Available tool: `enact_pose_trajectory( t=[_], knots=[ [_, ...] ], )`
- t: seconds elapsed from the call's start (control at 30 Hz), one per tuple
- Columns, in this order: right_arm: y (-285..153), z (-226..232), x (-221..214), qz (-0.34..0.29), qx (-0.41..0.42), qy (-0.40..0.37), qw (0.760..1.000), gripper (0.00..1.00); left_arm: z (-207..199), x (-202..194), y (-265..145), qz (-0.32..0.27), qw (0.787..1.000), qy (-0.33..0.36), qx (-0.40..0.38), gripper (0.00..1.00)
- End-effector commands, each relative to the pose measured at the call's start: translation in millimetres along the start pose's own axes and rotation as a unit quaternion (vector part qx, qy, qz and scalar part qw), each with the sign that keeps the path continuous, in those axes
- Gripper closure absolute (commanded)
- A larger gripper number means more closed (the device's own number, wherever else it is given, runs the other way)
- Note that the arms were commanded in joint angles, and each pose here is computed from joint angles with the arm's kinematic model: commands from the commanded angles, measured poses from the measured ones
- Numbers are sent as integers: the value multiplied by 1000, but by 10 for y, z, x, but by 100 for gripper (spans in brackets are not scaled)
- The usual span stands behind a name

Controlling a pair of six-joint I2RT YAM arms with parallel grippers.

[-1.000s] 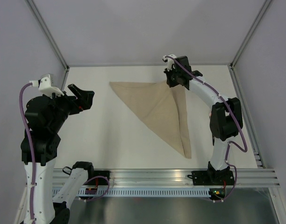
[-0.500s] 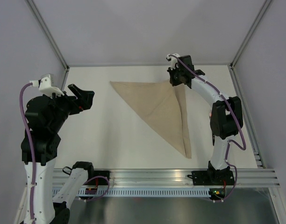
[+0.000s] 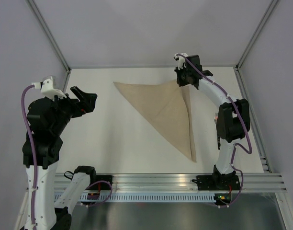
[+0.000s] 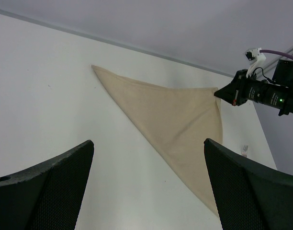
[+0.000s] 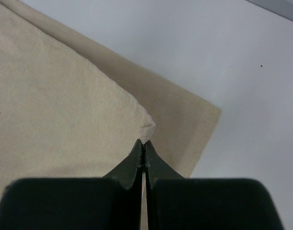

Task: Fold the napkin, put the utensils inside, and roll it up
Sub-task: Fold the napkin

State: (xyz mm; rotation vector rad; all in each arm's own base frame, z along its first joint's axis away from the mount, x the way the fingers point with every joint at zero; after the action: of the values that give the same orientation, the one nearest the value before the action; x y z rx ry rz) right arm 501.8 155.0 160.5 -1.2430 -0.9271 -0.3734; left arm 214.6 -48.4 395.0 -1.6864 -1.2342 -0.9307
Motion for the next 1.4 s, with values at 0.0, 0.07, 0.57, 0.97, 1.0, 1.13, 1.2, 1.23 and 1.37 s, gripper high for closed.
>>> enact_pose_trajectory(
  t=[0.0, 0.07, 0.57, 0.97, 1.0, 1.13, 1.2, 1.23, 1.37],
  knots=[
    [1, -55, 192, -24, -4, 9, 1000, 100, -56, 39, 30, -7, 1000, -7, -15, 0],
    [11, -81, 187, -24, -6, 11, 1000, 100, -57, 35, 29, -6, 1000, -7, -15, 0],
    [77, -254, 128, -19, -18, 21, 999, 100, -42, 10, 70, 0, 1000, -8, -13, 0],
    [109, -340, 142, -19, -22, 27, 999, 100, -33, -6, 82, 2, 1000, -10, -11, 0],
    [111, -351, 139, -19, -23, 27, 999, 99, -27, -10, 84, 2, 1000, -10, -10, 0],
    [132, -373, 128, -17, -25, 29, 999, 99, -20, -14, 88, 2, 1000, -8, -9, 0],
    [139, -382, 119, -16, -26, 29, 999, 99, -19, -16, 93, 3, 1000, -8, -8, 0],
    [144, -391, 113, -15, -26, 30, 999, 100, -21, -17, 92, 3, 1000, -8, -9, 0],
    [160, -404, 73, -11, -28, 30, 999, 99, -15, -29, 102, 5, 1000, -9, -8, 0]
  ],
)
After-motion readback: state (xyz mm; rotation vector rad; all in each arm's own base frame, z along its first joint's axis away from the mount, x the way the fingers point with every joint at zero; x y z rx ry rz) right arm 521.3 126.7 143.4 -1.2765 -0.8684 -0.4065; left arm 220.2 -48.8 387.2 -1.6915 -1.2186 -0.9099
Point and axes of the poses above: each gripper's point midway between its finger pads, its own y axis out along the fingers, its own z axis along the line the jaws close on, x = y × z, the point moved 2 cm from there along -y, back along the fingers, and after that the axes turned 2 degrees about y, right-handed, at the moved point
